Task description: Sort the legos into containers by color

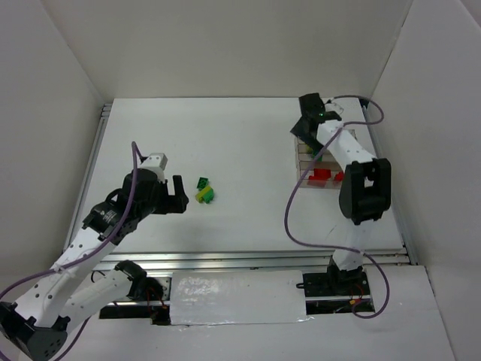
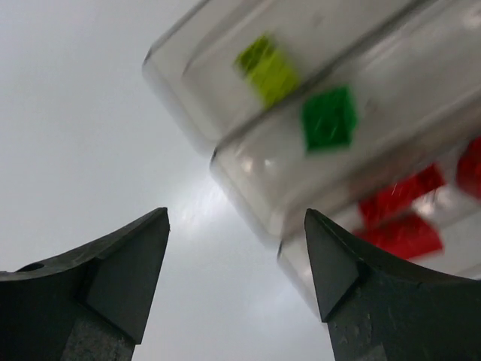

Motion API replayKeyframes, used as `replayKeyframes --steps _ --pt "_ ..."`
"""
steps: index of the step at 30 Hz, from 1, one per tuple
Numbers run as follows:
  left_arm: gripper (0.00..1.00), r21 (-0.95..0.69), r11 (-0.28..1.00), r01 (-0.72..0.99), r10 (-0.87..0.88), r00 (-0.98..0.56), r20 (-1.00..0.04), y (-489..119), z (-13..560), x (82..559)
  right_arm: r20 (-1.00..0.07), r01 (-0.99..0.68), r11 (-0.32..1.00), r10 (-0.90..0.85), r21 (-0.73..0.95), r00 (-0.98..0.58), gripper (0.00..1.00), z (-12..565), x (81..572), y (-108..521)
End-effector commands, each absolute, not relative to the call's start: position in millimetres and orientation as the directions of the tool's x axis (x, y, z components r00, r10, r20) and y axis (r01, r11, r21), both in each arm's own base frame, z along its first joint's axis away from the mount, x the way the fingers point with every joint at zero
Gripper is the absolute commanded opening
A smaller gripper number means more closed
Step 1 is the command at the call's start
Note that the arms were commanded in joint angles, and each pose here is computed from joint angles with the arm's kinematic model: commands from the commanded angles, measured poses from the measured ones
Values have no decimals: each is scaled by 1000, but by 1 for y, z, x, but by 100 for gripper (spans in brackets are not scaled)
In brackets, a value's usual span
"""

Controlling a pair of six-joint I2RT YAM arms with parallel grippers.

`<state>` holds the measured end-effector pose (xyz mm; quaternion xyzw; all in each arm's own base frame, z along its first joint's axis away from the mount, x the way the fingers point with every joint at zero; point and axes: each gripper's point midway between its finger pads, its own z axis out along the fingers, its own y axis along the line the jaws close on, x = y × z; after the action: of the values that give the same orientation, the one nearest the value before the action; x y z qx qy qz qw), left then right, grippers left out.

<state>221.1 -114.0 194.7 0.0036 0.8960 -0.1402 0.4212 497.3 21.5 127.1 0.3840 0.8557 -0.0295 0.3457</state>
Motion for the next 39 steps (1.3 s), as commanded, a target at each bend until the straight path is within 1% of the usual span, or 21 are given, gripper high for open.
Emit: replayKeyframes --steps 1,3,4,6,7,9,10,11,12,13,15,16,17,18,22,27,33,35,36,38,39 --pt "100 -245 968 51 -158 -634 -757 -107 198 235 -721 443 822 545 358 -427 81 219 464 101" --pt "100 -248 969 -13 -202 -623 -756 -100 198 244 -707 285 853 521 437 -478 82 230 427 147" --pt "99 -256 964 -65 -239 -627 -741 -97 193 251 -702 214 865 495 453 -512 87 228 400 164" --pt "99 -290 954 -80 -279 -597 -752 -103 193 268 -697 122 852 492 509 -522 87 233 383 184" --pt "100 -297 952 -77 -281 -607 -743 -110 183 278 -676 40 835 471 549 -566 98 233 369 200" --pt "99 -332 942 -50 -297 -586 -754 -125 181 300 -654 -16 815 453 580 -606 98 226 344 209" --pt "99 -304 950 -66 -278 -622 -732 -128 162 310 -640 -45 805 435 592 -634 97 221 329 212" --pt "99 -306 951 -47 -270 -614 -742 -135 168 323 -635 -64 801 419 595 -649 98 219 317 217" --pt "99 -309 951 -20 -253 -623 -740 -144 167 334 -633 -70 804 409 591 -657 98 215 309 218" --pt "99 -265 964 -10 -204 -664 -719 -148 147 343 -642 -83 799 411 595 -648 98 222 300 215" --pt "100 -254 967 14 -183 -657 -731 -158 154 365 -633 -49 826 390 561 -669 97 206 280 207" --pt "100 -223 975 22 -147 -688 -711 -162 137 371 -643 -52 819 407 571 -649 98 215 271 200" --pt "99 -220 975 26 -144 -678 -721 -165 144 383 -636 -34 827 405 561 -657 98 204 262 193" --pt "99 -195 981 19 -125 -704 -699 -166 128 389 -636 -36 825 407 565 -655 98 203 255 190" --pt "99 -161 987 28 -86 -748 -659 -174 108 409 -648 -79 806 409 587 -643 98 212 226 176" --pt "99 -136 991 17 -69 -797 -600 -177 75 413 -648 -112 796 392 595 -653 98 214 207 170" --pt "95 -82 996 -32 -73 -825 -560 -163 48 401 -649 -116 805 375 582 -662 98 207 199 165" --pt "93 -73 997 -33 -67 -837 -543 -161 38 396 -647 -122 802 370 585 -667 98 206 198 166" --pt "89 -72 997 -28 -63 -842 -536 -162 34 394 -645 -123 801 368 586 -670 98 205 197 167" --pt "84 -74 997 -27 -62 -847 -528 -162 29 392 -645 -122 802 368 585 -670 98 204 198 167" --pt "75 -77 997 -23 -60 -849 -525 -163 27 391 -645 -121 803 369 584 -669 98 204 198 167"
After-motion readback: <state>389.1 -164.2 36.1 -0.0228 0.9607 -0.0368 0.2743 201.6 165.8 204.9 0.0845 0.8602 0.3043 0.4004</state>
